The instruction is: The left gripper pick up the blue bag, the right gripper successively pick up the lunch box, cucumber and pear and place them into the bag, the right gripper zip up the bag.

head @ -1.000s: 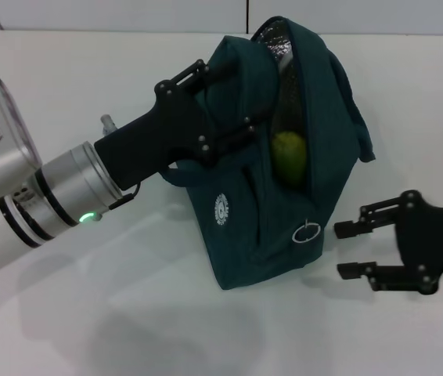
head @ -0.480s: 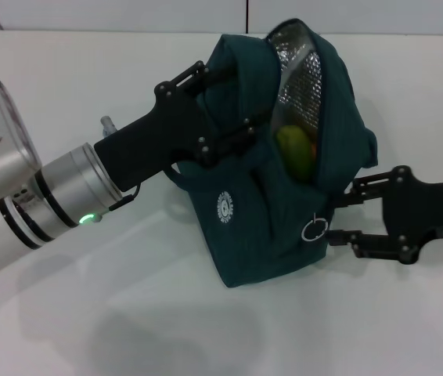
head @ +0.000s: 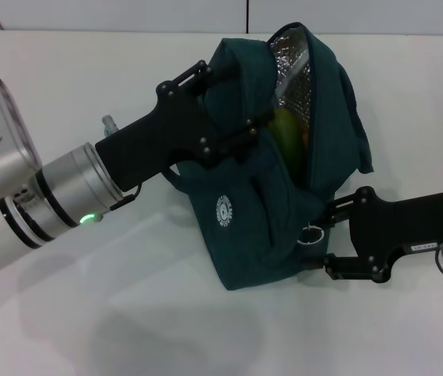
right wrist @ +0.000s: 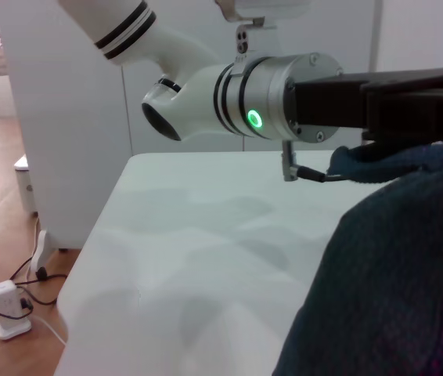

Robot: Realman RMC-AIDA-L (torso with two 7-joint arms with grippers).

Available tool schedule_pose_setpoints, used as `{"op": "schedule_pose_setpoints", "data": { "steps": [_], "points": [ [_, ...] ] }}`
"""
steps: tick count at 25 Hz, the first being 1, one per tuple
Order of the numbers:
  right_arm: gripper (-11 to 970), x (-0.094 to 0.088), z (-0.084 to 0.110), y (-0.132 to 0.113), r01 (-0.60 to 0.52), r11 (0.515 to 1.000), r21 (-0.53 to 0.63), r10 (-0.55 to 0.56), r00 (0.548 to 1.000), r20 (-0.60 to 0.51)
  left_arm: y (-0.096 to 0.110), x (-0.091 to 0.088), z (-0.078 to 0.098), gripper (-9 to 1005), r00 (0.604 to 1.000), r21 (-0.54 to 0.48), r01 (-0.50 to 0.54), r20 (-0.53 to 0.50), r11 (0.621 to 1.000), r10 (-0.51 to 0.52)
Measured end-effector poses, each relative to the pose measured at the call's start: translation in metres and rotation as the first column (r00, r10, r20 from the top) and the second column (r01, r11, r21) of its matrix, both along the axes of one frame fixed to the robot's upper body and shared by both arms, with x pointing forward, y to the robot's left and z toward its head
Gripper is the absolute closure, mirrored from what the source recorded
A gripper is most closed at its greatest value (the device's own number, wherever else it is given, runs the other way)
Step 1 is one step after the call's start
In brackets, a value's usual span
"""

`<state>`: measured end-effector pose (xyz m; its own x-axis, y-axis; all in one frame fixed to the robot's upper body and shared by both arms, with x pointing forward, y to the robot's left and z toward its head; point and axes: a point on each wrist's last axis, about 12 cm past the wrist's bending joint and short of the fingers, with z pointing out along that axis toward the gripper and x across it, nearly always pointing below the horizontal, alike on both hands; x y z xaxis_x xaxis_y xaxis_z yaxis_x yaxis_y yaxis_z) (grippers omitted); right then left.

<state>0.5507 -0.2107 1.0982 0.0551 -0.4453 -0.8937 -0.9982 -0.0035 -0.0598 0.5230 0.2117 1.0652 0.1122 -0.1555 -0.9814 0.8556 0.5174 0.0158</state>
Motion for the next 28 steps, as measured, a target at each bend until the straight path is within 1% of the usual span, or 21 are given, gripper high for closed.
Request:
{"op": "schedule_pose_setpoints", "data": {
  "steps": [6,9,15,17,19,25,28],
  "points": [
    [529,0.0015,0.0004,-0.001,0.001,1.0,-0.012,-0.001,1.0,0.0,0.0,-0.0001,0.0,222,1.0,-0.001,0.0,0.0,1.0,0.0],
    [693,0.0025,0.0,-0.0014,0.008,1.0,-0.017,-0.008,1.0,0.004,-0.0001,-0.0002,0.0,222,1.0,-0.001,0.0,0.0,1.0,0.0],
    [778,0.0031,-0.0051,0.0018,0.01,0.999,-0.049,-0.009,1.0,0.018,-0.0001,0.0002,0.0004,221,1.0,-0.001,0.001,0.002,1.0,-0.001],
    [791,0.0031,-0.0051,0.0018,0.01,0.999,-0.049,-0.009,1.0,0.018,-0.0001,0.0001,0.0004,221,1.0,0.001,0.0,0.005,1.0,0.0],
    [803,0.0037,-0.0084,0.004,0.009,0.998,-0.062,-0.006,0.999,0.052,-0.0001,-0.0001,0.0001,221,1.0,0.003,-0.001,0.007,1.0,0.001],
    [841,0.0012,-0.0062,0.0042,-0.026,0.999,-0.036,0.029,0.995,0.098,0.0011,-0.001,-0.0005,221,1.0,0.0,-0.008,0.007,1.0,0.008],
    [893,0.0011,-0.0023,0.0019,-0.036,0.999,-0.015,0.037,0.993,0.11,0.0012,-0.0019,-0.0009,221,1.0,-0.003,-0.009,0.006,1.0,0.009]
  ]
}}
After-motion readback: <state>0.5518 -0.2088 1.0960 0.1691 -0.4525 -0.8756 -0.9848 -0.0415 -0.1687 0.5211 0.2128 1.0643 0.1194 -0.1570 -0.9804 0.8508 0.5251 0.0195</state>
